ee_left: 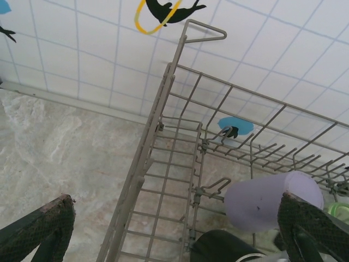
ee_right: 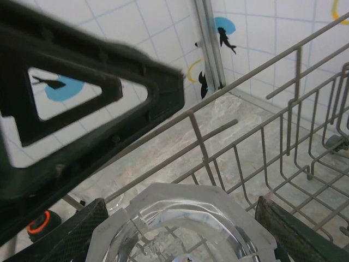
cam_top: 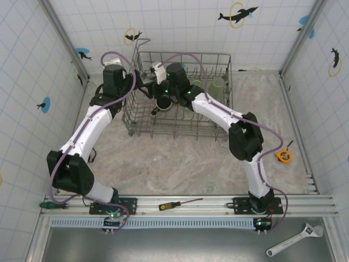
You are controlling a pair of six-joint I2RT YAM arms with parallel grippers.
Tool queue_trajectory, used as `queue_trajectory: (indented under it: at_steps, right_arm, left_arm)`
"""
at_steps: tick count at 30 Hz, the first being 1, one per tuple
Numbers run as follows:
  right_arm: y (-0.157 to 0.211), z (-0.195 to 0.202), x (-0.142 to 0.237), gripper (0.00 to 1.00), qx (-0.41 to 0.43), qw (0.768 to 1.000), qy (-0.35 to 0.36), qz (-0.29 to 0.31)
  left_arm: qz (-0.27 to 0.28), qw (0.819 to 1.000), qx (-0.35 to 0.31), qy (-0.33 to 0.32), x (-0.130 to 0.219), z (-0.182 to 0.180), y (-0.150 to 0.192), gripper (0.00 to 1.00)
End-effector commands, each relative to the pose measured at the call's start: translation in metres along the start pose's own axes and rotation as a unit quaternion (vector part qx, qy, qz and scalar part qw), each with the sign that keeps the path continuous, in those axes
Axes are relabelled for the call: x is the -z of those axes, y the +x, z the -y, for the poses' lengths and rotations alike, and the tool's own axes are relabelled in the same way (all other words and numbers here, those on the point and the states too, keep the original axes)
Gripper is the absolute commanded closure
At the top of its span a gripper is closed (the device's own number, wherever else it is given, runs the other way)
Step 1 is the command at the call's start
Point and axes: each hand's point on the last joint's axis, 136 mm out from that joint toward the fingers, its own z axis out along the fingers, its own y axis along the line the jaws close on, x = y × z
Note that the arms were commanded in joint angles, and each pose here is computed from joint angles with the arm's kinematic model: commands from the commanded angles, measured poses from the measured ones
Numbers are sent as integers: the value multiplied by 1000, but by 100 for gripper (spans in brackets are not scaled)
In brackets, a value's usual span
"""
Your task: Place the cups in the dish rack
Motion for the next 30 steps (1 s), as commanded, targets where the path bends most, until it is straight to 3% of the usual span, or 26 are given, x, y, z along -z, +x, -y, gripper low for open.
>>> queue_trajectory:
  at_steps: [1, 30]
  right_arm:
    - [3, -2, -12, 69, 46, 999, 10, -12]
    - [63, -40, -60, 70, 96, 993, -51, -48]
  left_arm:
    - [7, 1000, -8, -3, 14, -3, -7, 3]
    - [5, 998, 52, 31, 12, -29, -17, 3]
